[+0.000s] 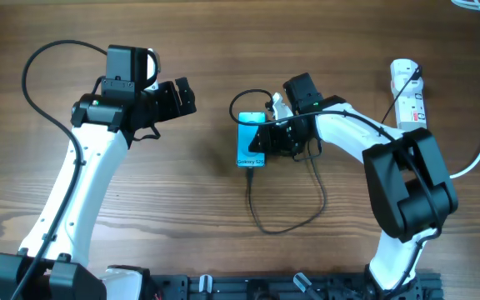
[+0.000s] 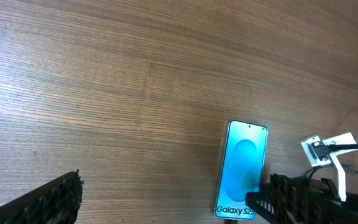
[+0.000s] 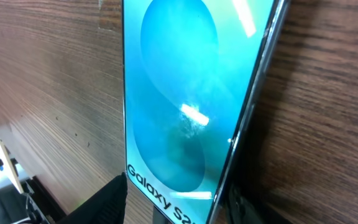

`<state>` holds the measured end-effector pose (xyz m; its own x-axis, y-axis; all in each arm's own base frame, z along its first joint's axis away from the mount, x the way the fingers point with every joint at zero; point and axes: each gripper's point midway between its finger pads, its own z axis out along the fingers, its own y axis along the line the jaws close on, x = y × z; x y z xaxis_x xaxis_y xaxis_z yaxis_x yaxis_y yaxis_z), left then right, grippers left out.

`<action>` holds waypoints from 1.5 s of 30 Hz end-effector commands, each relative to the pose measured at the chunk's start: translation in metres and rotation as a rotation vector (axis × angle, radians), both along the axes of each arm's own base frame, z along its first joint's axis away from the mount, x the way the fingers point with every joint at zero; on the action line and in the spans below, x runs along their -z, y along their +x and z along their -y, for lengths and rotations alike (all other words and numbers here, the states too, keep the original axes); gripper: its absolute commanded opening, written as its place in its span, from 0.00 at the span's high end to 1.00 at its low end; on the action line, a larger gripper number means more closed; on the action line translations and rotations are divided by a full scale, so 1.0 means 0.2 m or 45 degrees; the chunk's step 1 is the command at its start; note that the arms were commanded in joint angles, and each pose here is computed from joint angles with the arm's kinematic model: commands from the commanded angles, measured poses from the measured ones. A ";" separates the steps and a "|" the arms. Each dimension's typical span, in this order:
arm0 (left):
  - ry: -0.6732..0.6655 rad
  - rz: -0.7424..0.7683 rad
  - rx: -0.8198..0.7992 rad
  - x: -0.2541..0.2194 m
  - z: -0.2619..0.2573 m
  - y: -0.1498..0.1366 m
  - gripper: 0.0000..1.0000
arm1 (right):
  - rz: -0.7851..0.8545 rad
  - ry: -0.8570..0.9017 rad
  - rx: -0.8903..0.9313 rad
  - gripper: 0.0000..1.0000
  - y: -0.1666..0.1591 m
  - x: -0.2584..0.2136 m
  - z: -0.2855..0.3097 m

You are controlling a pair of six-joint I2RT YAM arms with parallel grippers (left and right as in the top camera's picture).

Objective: Plug charger to phone and switch on socket
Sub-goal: 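Open the right gripper and lift it away from the phone, then move the right gripper over the white power strip at right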

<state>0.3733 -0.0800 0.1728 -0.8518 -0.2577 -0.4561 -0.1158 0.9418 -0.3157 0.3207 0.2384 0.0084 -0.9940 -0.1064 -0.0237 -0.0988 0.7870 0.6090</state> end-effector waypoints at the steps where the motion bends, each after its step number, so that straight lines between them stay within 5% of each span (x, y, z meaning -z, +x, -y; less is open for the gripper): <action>1: 0.015 0.021 -0.004 -0.03 -0.01 0.00 0.00 | -0.011 -0.194 0.077 0.48 0.01 0.10 0.11; 19: 0.015 0.021 -0.004 -0.03 -0.01 0.00 0.00 | -0.030 -0.296 0.102 0.47 0.00 0.12 0.17; 26: 0.015 0.021 -0.004 -0.03 -0.01 0.00 0.00 | 0.070 -0.289 -0.012 0.46 0.06 -0.10 0.15; 33: 0.015 0.021 -0.004 -0.03 -0.01 0.00 0.00 | 0.222 -0.633 0.042 0.34 0.12 -0.26 0.41; 38: 0.015 0.021 -0.005 -0.03 -0.01 0.00 0.00 | 0.227 -0.937 0.062 0.03 0.08 -0.30 0.64; 42: 0.015 0.021 -0.005 -0.03 -0.01 0.00 0.00 | 0.215 -1.355 0.273 0.00 0.05 -0.37 0.96; 45: 0.015 0.021 -0.004 -0.03 -0.01 0.00 0.00 | 0.164 -1.411 0.418 0.00 0.03 -0.39 1.05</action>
<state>0.3733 -0.0798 0.1728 -0.8516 -0.2577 -0.4564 -0.1162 0.9419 -0.3151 0.3132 0.0625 0.0635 -0.9992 0.0020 -0.0400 0.0147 0.9472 -0.3202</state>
